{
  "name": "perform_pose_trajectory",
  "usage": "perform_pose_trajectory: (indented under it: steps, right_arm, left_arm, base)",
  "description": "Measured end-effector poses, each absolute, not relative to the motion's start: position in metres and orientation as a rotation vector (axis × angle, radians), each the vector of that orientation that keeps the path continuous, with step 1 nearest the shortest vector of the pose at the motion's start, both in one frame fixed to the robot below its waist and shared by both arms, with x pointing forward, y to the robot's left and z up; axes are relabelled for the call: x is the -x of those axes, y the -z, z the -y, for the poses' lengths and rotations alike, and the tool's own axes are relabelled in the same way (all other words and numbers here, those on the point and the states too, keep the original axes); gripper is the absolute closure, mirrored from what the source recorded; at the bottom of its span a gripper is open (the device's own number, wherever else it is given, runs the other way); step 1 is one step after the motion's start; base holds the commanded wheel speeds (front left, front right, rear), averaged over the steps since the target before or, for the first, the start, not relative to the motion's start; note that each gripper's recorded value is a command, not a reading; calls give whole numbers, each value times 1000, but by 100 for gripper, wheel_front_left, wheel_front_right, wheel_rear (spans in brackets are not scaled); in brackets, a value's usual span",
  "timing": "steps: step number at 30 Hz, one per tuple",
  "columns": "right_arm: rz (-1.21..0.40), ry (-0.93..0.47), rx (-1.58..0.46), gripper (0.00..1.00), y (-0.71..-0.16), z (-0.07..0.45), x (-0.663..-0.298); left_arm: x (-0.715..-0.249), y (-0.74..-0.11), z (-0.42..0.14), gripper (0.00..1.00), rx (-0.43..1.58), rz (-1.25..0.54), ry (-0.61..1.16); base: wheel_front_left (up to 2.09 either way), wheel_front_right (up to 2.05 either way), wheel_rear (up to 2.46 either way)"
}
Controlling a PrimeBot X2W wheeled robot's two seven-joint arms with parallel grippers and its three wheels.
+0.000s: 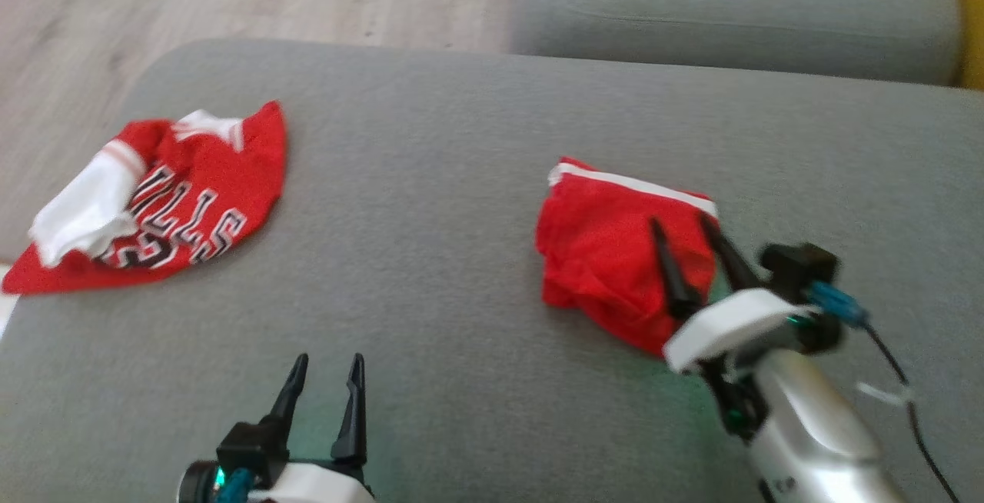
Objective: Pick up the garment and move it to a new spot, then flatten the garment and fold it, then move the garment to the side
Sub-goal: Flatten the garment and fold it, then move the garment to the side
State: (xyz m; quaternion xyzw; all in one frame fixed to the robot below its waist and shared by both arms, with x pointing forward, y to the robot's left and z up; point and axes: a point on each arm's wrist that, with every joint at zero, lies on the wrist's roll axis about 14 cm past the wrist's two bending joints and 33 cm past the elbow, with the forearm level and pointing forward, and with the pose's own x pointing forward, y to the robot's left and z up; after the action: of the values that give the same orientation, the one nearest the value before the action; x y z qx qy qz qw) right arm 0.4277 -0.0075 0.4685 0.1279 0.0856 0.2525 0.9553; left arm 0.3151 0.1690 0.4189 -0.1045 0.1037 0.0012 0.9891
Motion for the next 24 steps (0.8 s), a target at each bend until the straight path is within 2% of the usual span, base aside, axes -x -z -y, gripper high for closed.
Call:
perform_pose_trajectory:
  steps: [5,10,20,24]
  right_arm:
    - [-168,-304,-215,0,-453,82,-422]
    - [-178,-180,-183,0,-442,129,-402]
    - [-239,-100,-210,0,-416,153,-359]
    - [-246,-99,-222,0,-413,151,-355]
  left_arm:
    - [-329,-428,-163,0,128,-179,32]
    - [-338,-436,-156,0,63,-154,61]
    - [-318,-421,-150,0,31,-199,79]
    - [-317,-420,-147,0,28,-200,84]
  base:
    - [0,0,0]
    - [0,0,0]
    - [0,0,0]
    - [0,0,0]
